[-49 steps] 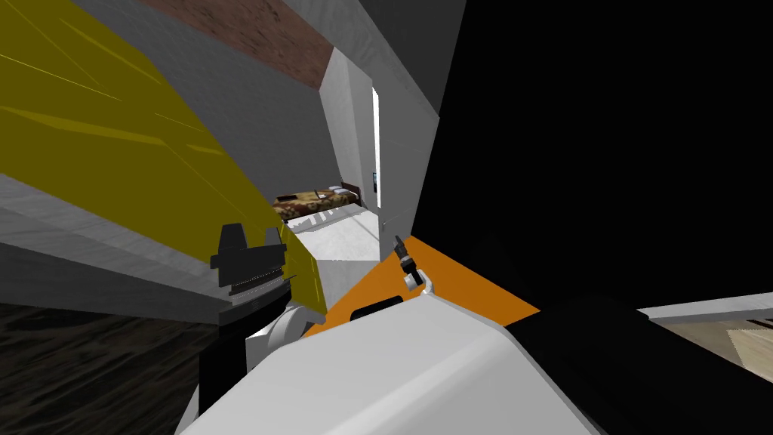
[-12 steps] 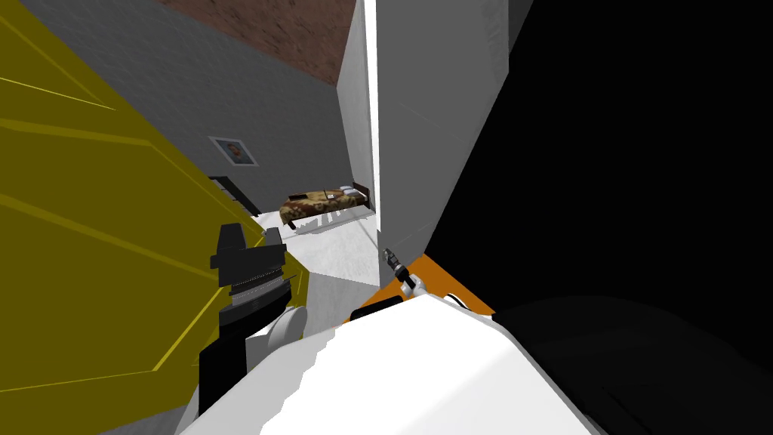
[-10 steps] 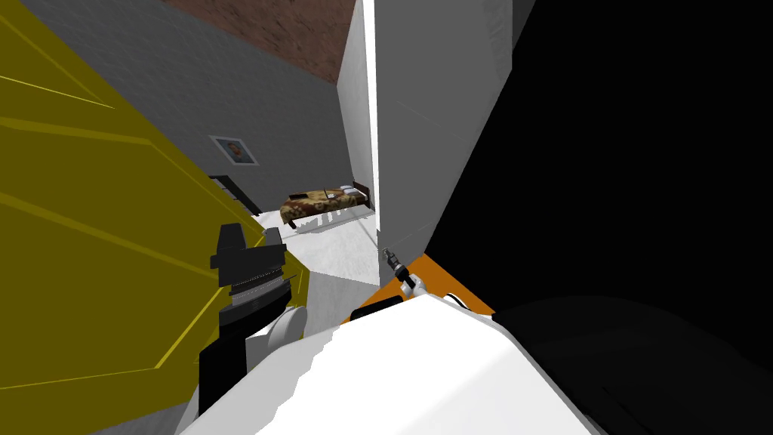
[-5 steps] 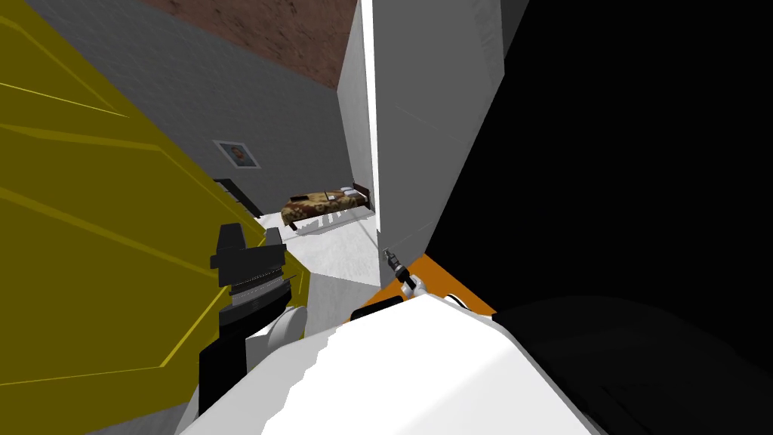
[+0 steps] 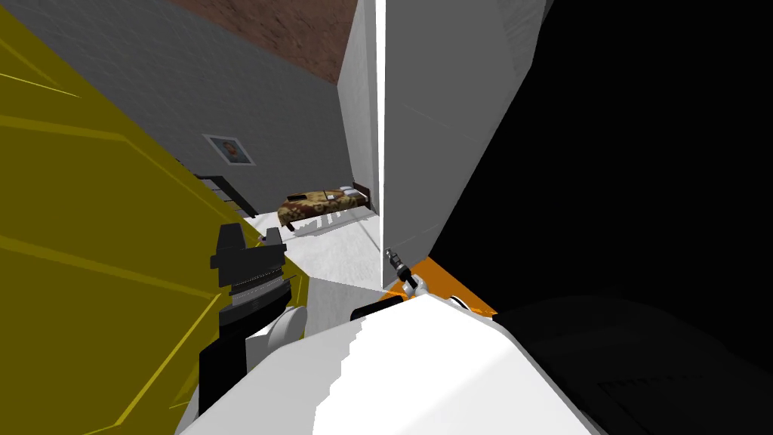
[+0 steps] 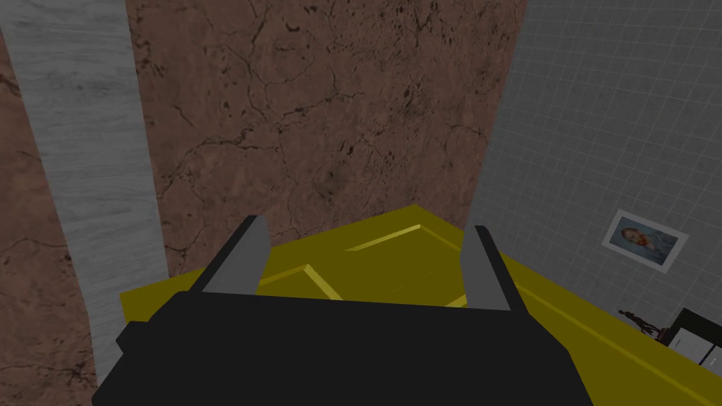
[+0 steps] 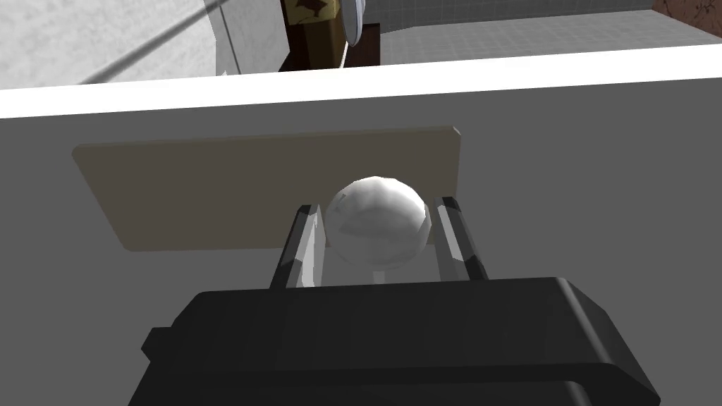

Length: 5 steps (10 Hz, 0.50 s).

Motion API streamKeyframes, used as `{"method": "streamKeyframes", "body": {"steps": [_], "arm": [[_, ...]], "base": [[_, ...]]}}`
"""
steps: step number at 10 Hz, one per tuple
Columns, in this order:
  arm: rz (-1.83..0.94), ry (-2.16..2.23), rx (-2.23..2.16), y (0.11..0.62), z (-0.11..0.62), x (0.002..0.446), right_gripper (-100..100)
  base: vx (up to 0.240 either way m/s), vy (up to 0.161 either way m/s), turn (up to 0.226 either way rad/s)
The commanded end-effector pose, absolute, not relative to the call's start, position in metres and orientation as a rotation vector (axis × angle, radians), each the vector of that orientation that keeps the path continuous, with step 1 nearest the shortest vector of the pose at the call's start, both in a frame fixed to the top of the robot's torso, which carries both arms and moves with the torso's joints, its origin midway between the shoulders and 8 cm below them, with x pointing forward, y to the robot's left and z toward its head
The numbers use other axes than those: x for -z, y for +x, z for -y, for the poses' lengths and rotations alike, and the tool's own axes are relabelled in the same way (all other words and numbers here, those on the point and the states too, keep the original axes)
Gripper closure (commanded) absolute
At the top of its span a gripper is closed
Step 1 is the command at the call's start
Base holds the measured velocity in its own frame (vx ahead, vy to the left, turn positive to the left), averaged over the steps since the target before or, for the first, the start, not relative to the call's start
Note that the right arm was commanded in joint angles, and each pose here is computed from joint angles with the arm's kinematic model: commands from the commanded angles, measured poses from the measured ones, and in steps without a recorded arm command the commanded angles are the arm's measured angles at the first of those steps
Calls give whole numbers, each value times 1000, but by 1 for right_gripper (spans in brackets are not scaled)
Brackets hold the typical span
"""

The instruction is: Push the door open

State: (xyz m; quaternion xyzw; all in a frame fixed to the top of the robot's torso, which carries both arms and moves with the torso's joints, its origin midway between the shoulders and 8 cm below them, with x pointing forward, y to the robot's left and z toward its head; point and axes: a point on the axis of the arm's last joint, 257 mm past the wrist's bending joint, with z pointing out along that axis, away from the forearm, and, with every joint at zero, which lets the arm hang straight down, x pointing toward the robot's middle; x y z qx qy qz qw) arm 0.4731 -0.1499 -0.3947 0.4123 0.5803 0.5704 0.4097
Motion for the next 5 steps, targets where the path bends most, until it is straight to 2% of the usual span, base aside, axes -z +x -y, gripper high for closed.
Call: {"method": "streamKeyframes", "body": {"steps": [1,3,5], "arm": [[-1445,1033,-1424,478,158,393,100],[-1420,1050,-1393,481,175,392,100],[-1396,1066,-1366,483,188,392,100]], "base": [[57,18,7],[178,74,-46],[164,115,-90]]}}
